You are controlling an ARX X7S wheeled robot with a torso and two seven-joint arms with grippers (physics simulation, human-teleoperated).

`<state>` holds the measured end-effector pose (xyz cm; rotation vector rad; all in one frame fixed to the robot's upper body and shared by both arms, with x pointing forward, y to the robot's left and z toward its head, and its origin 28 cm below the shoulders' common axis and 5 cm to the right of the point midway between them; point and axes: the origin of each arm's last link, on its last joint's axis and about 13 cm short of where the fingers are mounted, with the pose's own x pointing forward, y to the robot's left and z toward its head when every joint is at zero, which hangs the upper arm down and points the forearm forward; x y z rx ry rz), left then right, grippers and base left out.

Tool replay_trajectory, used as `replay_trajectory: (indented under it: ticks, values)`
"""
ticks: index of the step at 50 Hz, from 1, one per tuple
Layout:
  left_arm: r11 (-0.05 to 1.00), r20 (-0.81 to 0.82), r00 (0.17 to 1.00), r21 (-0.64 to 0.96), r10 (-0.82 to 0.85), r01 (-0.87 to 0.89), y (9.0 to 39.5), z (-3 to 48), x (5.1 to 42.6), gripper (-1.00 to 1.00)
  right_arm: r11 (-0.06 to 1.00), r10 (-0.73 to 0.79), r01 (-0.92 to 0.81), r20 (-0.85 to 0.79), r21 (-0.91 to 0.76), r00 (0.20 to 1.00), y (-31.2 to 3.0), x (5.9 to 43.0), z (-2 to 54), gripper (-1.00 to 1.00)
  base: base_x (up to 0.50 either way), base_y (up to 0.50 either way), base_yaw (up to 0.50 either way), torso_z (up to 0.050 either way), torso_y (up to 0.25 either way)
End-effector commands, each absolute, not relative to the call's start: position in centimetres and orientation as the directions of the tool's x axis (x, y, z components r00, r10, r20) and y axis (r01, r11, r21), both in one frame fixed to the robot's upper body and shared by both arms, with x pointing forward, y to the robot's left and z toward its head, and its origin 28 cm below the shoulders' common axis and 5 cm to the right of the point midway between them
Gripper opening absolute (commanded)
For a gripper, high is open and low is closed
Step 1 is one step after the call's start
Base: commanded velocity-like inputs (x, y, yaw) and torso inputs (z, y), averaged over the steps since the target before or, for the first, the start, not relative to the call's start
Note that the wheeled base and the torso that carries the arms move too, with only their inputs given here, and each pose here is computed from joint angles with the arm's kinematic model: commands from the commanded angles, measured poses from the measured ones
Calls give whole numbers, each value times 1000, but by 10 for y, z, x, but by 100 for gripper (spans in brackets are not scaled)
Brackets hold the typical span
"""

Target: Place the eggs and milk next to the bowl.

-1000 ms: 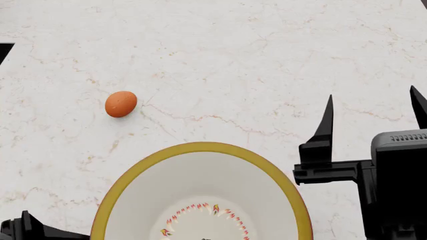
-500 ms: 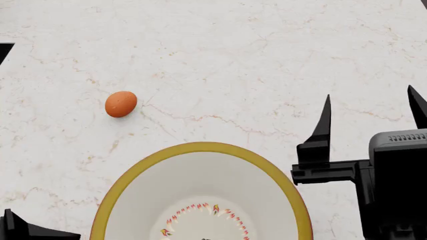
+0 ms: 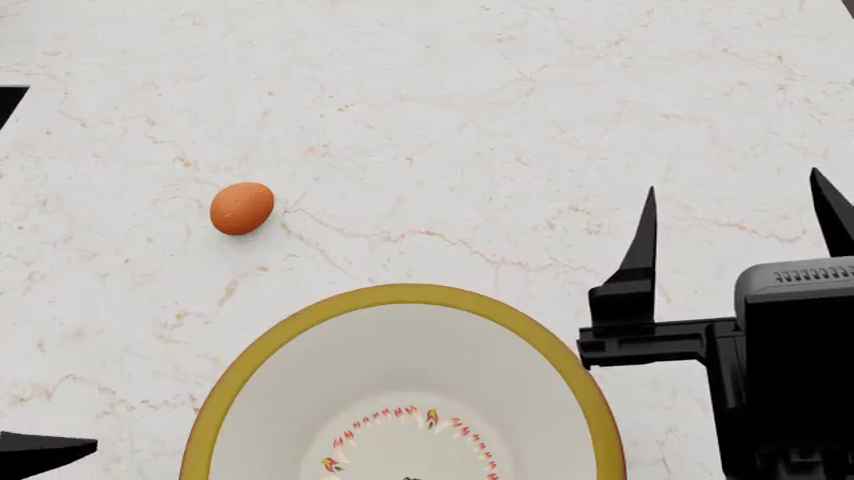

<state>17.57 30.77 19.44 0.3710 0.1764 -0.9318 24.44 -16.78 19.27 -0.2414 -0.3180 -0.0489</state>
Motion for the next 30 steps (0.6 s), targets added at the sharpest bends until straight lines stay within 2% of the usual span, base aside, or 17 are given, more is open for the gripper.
replay_trajectory:
  ticks: [1, 5, 15, 30]
  values:
    - [628, -192, 687, 289, -701, 722, 316, 212, 177, 100, 973, -9, 84, 325, -217, 946, -169, 244, 195, 100, 0, 0, 0, 0, 0]
    - [696, -171, 754, 298, -634, 653, 317, 216, 185, 100, 973, -10, 85, 328, -214, 945, -170, 244, 195, 100, 0, 0, 0, 0, 0]
    - [818, -183, 852, 239, -491, 523, 317, 219, 203, 100, 974, -10, 84, 329, -210, 944, -170, 242, 194, 100, 0, 0, 0, 0, -1]
    - [848, -233, 877, 245, -420, 471, 302, 220, 237, 100, 974, -13, 87, 332, -210, 943, -171, 242, 194, 100, 0, 0, 0, 0, 0]
